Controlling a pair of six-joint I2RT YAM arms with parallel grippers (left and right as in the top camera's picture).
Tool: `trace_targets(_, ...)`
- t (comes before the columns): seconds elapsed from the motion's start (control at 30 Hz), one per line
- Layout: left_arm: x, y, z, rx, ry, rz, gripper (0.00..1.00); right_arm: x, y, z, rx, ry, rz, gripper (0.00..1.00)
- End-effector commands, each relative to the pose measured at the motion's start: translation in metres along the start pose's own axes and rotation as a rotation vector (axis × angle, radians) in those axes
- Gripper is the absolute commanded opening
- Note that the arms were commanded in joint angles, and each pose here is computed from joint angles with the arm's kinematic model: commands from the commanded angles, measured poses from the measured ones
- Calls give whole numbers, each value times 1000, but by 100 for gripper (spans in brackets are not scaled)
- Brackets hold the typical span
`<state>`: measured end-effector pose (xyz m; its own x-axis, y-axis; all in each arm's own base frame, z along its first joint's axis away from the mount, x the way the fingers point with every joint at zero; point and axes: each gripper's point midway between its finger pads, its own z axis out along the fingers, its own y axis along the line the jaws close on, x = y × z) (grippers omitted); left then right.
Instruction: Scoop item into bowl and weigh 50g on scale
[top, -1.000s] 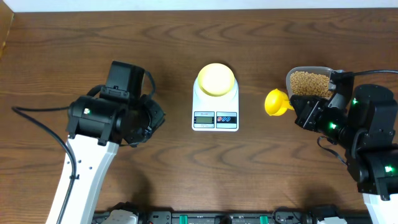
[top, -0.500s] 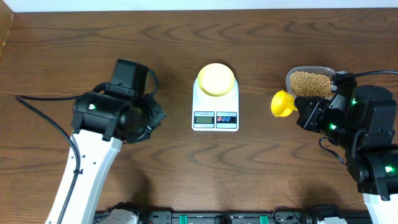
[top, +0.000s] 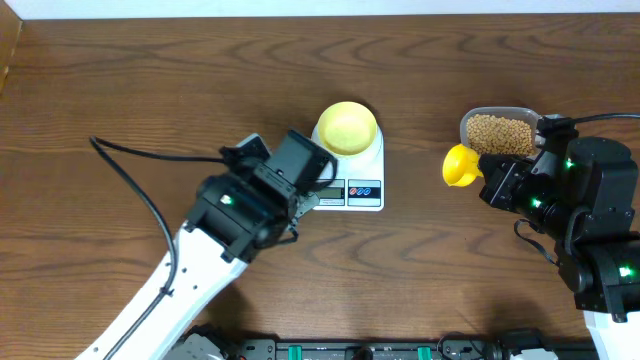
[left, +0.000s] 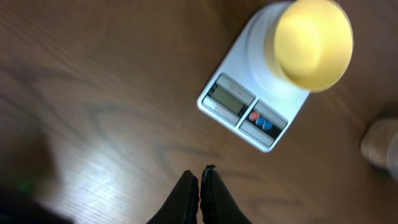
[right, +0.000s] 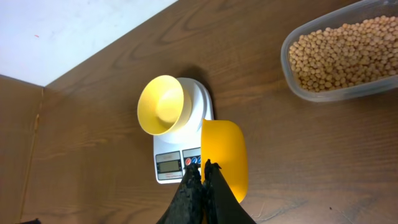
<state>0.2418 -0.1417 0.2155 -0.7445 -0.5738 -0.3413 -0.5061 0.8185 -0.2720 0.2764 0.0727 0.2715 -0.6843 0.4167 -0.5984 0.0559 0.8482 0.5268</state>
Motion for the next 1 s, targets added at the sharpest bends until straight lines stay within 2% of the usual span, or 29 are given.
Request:
trace_targets(0.0,-7,-2,13,-26,-109,-73,7,-8,1,-5,6,-30,-22,1)
trace_targets(0.1,-3,-11,29,-24,-106,-66,7,-8,1,-5,6,-30,-22,1)
trace_targets(0.4,16,-15,84,-161,-44,-17,7,-9,1,-5,4,-33,-23,1)
trace_targets(0.57,17,-34,105,-124,-48,58,7,-10,2,-5,2,-38,-24,1)
trace_targets(0.97,21,-47,129,-115,-46,39,7,-10,-4,16,26,7,-12,1)
